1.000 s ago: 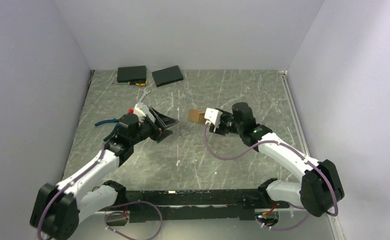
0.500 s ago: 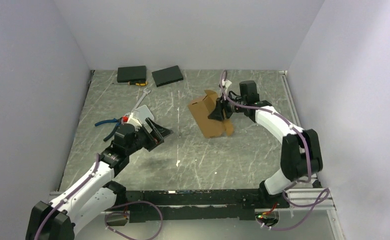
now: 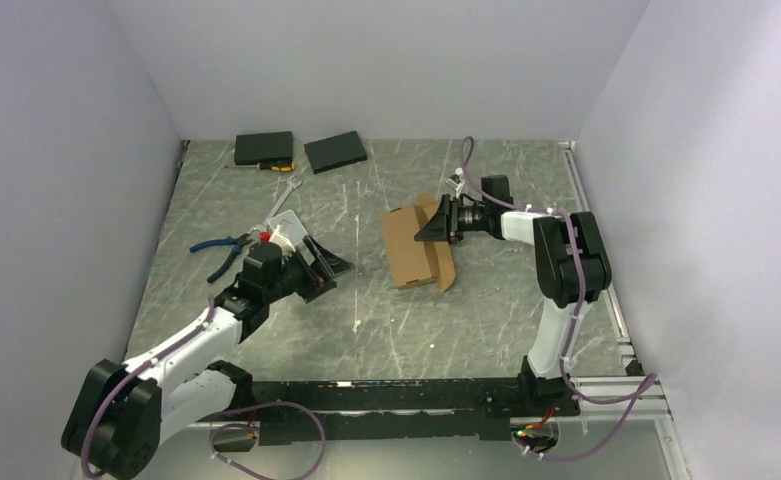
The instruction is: Fold the paper box
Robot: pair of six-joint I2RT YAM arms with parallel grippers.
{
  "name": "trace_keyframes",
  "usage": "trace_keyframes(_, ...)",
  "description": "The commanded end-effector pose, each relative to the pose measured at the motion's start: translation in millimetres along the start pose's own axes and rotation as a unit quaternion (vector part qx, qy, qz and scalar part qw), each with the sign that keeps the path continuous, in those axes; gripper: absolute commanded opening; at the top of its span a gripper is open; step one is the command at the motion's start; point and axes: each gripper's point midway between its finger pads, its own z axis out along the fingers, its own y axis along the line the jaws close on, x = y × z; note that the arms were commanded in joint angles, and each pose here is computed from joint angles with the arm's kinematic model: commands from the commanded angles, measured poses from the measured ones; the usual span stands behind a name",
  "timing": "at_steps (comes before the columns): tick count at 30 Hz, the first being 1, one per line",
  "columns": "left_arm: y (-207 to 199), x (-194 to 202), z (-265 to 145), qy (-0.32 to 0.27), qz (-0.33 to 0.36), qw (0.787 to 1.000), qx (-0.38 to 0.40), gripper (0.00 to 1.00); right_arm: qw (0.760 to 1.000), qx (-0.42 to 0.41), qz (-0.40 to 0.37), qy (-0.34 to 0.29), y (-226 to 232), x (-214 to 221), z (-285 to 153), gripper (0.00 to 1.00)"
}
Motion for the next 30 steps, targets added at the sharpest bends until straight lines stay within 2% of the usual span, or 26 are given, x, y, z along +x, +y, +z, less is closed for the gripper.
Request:
trace_keyframes(1,-13,-2,8,0.009,0.015,0.999,0.037,0.92,0.998,-0.045,0.036,0.0,2,-8,3,0.5)
trace_keyframes(9,1,-2,39,0.053,0.034,0.998,-0.008,0.91,0.997,-0.033,0.068,0.01,-22,1,11,0.54)
trace_keyframes(18,5,-9,83,0.099,0.061,0.992,-0.051,0.87,0.998,-0.001,0.068,0.013,-35,4,10,0.64)
trace_keyframes(30,29,7,115,0.17,0.129,0.965,-0.156,0.84,0.997,0.052,0.06,0.018,-49,5,3,0.74)
